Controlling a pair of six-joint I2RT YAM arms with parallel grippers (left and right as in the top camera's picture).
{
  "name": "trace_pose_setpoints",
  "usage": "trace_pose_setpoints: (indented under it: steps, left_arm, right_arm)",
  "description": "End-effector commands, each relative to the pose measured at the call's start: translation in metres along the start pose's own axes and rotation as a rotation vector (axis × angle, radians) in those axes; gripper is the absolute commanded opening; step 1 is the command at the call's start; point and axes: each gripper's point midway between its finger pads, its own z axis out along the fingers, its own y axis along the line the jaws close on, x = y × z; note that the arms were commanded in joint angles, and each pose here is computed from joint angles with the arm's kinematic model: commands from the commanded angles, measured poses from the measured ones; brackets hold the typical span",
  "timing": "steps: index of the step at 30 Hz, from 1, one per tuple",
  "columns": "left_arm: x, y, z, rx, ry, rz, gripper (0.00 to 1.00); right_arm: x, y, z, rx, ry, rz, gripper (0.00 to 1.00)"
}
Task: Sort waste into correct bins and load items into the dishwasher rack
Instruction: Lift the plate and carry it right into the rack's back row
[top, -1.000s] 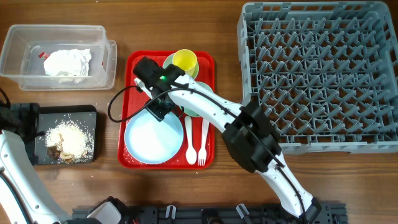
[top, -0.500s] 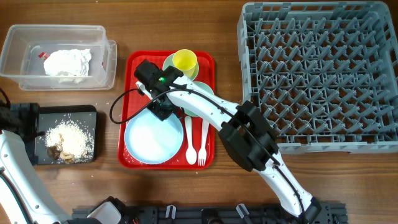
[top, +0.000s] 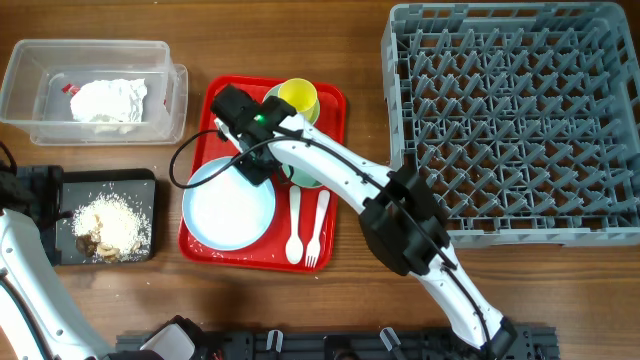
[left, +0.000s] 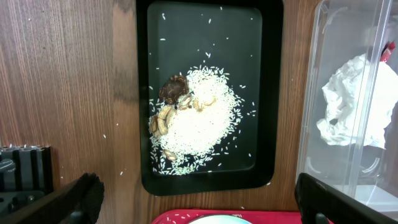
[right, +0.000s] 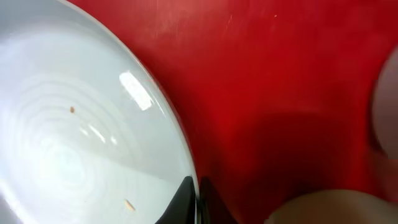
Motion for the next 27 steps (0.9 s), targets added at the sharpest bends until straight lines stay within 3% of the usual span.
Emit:
trace_pose_setpoints:
  steps: [1, 6, 10, 14, 16, 23, 27]
  left_arm:
    - [-0.002, 0.003, 0.002, -0.016, -0.007, -0.005, 1.0]
    - [-0.002, 0.003, 0.002, -0.016, -0.007, -0.005, 1.0]
    - [-0.002, 0.003, 0.002, -0.016, -0.007, -0.005, 1.0]
    - [-0.002, 0.003, 0.002, -0.016, -0.007, -0.005, 1.0]
    - [-0.002, 0.003, 0.002, -0.016, -0.007, -0.005, 1.0]
    - [-0.002, 0.003, 0.002, -0.016, -0.007, -0.005, 1.0]
    - [-0.002, 0.003, 0.002, -0.016, -0.007, -0.005, 1.0]
  right_arm:
    - [-0.035, -0.036, -0.1, 0.095, -0.227, 0.12, 0.04]
    - [-0.036, -0.103, -0.19, 0.163, -0.397, 0.255, 0.04]
    - [-0.013, -0.188, -0.235, 0.278, -0.47, 0.463, 0.04]
    - [0.052, -0.305, -0.263, 0.504, -0.474, 0.822, 0.04]
    - [0.084, -0.34, -0.274, 0.601, -0.462, 0.949, 0.04]
    - [0.162, -0.408, -0.315, 0.941, -0.425, 1.155, 0.04]
    - [0.172, -0.417, -0.31, 0.989, -0.389, 1.169, 0.04]
